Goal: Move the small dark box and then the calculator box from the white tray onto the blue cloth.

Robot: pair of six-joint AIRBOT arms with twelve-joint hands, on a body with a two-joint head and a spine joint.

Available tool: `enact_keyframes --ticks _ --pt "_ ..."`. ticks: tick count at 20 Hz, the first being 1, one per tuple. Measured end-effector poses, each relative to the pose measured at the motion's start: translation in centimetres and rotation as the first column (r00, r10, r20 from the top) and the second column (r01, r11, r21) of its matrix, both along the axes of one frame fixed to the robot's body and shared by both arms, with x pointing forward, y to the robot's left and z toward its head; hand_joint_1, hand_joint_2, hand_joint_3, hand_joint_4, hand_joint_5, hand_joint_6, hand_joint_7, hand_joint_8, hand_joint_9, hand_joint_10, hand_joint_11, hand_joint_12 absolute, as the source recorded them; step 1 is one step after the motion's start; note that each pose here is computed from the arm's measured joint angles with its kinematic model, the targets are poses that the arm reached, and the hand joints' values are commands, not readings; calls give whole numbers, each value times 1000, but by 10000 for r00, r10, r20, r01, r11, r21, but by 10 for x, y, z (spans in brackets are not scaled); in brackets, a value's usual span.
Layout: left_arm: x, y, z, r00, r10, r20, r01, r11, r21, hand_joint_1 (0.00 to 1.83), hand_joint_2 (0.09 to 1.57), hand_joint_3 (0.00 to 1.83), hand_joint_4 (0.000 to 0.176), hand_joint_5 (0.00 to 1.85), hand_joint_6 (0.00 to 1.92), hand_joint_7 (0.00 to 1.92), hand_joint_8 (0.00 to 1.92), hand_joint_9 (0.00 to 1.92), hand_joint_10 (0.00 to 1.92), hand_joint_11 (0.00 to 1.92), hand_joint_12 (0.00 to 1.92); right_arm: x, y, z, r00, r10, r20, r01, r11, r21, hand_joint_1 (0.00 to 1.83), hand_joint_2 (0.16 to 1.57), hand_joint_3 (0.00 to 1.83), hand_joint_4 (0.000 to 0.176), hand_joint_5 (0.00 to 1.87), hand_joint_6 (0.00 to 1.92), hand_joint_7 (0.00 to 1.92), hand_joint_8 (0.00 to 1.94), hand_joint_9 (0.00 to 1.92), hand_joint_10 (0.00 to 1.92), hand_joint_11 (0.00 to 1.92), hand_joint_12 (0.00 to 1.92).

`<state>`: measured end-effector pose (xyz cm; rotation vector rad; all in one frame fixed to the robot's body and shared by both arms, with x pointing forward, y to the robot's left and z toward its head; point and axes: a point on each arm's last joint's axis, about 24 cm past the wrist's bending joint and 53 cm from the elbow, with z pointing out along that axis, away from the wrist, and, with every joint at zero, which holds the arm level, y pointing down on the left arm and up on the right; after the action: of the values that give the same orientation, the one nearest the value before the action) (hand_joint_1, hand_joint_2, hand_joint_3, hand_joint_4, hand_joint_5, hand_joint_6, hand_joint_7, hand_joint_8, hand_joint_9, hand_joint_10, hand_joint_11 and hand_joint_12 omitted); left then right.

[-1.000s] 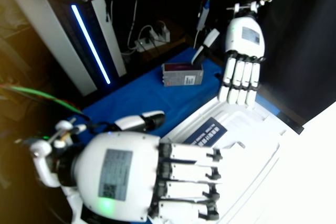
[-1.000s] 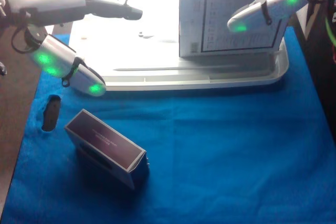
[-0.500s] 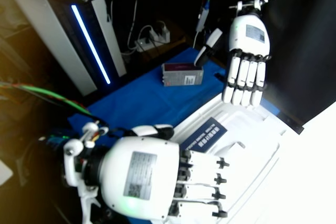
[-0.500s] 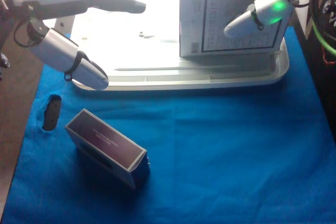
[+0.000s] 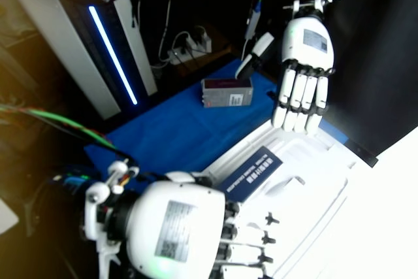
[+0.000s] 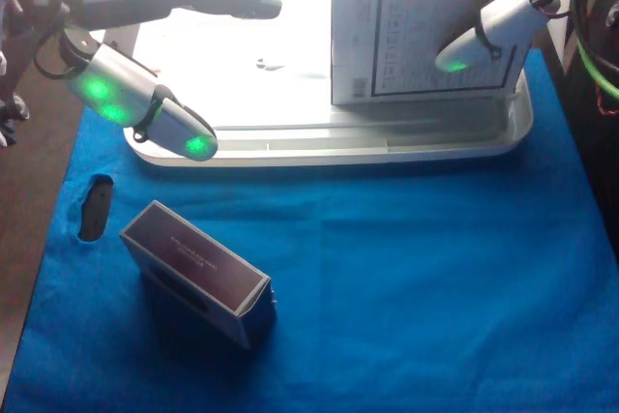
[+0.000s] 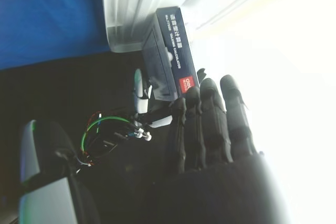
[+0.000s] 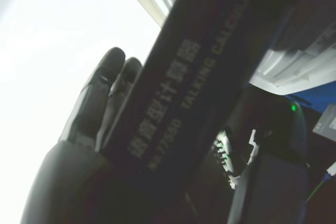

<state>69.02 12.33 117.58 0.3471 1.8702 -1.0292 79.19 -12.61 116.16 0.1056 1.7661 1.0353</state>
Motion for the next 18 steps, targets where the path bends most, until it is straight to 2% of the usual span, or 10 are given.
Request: enact_keyframes --ticks 1,2,3,4,5,6,7,8,9,18 --pt "0 0 0 10000 10 -2 -10 10000 -4 775 832 2 0 222 5 223 0 195 0 0 325 1 -1 0 10000 -29 -4 29 10000 -10 1207 846 0 0 888 7 1011 14 1004 19 738 532" --pt "1 0 0 10000 19 0 -19 10000 4 770 836 3 0 225 5 219 0 190 0 0 317 1 -1 0 10000 -40 -14 40 10000 -11 1210 967 9 0 1177 394 1104 7 1091 16 731 746" --pt "1 1 0 10000 24 1 -24 10000 10 772 839 5 0 225 4 217 0 190 0 0 317 1 -1 0 10000 -58 -50 59 10000 51 1258 1004 3 0 1182 550 1232 441 1164 23 744 932" --pt "1 1 0 10000 28 0 -28 10000 12 767 837 3 0 227 3 216 0 182 0 0 301 2 -1 -1 10000 -66 -34 66 10000 -5 1261 1025 2 9 1153 653 1209 607 1222 29 793 985" --pt "1 1 0 10000 24 1 -24 10000 10 775 842 4 0 221 0 209 0 180 0 0 287 3 -2 -2 9999 -90 -48 90 10000 -9 1377 1001 0 0 1219 433 1325 315 1204 722 936 1047" --pt "1 1 0 10000 28 0 -28 10000 12 784 850 5 0 216 0 199 0 169 1 0 256 3 -2 -2 9999 -96 -49 96 10000 -3 1402 1008 0 0 1174 511 1315 274 1184 863 1042 971" --pt "1 1 0 10000 28 0 -28 10000 12 784 850 5 0 216 0 199 0 169 1 0 256 3 -2 -2 9999 -108 -55 108 9999 7 1402 1008 0 0 1174 511 1315 274 1184 863 1042 971" --pt "1 0 0 10000 24 -2 -24 10000 11 774 853 4 0 223 2 193 1 159 1 0 231 3 -2 -1 9999 -115 -54 115 9999 23 1299 999 0 0 1173 585 1421 282 1384 348 1181 910" --pt "0 0 0 10000 14 -1 -14 10000 6 751 849 1 0 215 0 200 4 166 4 7 234 3 -2 -1 9999 -109 -45 109 9999 13 1293 995 3 0 1172 604 1441 233 1431 236 1171 934" --pt "8 9 -2 9995 303 80 -305 9994 160 797 774 0 0 197 0 228 2 168 3 0 223 -11 22 14 9983 541 222 -546 9983 210 1280 1008 0 0 1206 500 1304 537 1413 21 965 1180"
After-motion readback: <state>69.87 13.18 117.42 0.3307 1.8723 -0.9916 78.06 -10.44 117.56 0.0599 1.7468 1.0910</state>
